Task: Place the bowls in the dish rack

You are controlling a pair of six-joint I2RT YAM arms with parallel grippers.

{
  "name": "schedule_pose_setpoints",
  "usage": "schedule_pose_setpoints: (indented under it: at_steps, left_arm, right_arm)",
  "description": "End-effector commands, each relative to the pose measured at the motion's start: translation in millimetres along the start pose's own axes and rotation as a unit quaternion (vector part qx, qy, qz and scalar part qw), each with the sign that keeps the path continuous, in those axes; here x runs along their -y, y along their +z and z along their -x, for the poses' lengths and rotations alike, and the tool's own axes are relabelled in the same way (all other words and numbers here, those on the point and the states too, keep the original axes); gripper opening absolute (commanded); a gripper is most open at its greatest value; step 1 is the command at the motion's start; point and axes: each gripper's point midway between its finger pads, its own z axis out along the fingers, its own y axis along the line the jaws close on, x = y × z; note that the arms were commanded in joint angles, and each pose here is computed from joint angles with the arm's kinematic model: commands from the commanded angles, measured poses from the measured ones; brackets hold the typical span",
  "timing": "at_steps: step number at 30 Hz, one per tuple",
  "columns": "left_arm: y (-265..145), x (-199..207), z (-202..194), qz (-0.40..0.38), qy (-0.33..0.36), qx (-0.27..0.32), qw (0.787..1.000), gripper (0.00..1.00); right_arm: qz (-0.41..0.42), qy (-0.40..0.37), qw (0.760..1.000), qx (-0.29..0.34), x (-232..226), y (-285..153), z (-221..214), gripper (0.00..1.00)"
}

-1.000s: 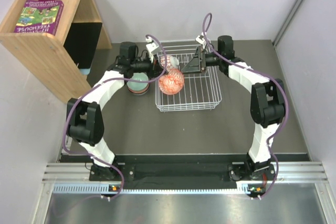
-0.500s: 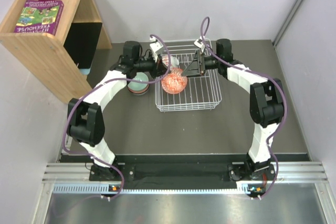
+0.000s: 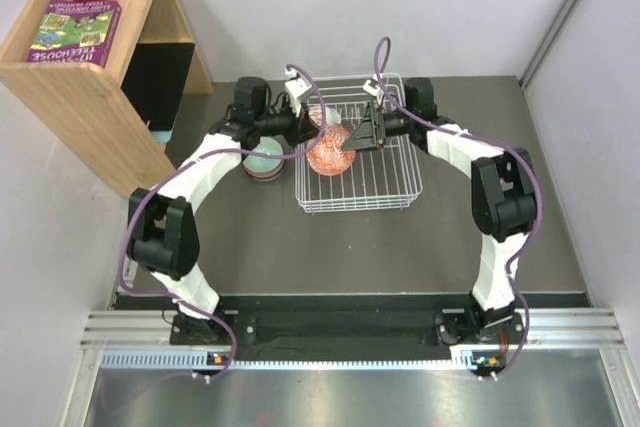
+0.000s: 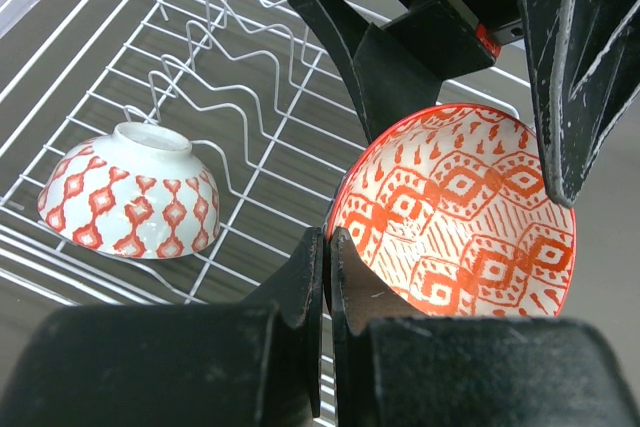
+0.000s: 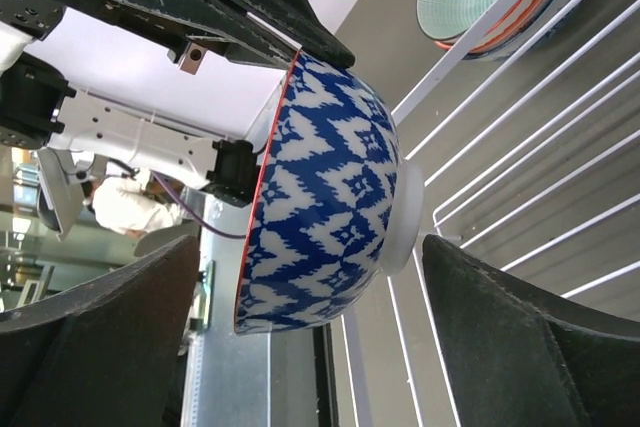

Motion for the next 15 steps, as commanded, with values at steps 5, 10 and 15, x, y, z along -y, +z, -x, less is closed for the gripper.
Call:
schedule_pose_setpoints:
  at_steps: [5,10,15]
  left_arm:
    - [-14.9,11.9,46.0,0.001,0.045,0.047,0.998,0.00]
    - [-16.5,13.2,45.7,0.001,0.047,0.046,0.998,0.00]
    - [-18.2,14.6,48.5,0.002,0.051,0.048,0.998,0.00]
  right_arm:
    - [0.052,-0.015,0.998,-0.029,-8.2,9.8,-9.4,0.84]
    - [0.097,-0.019,0.994,-0.044,-24.8,5.5,-15.1,0.81]
    - [0.111,-0.011,0.992,-0.057,-27.5,3.2,-20.8,0.83]
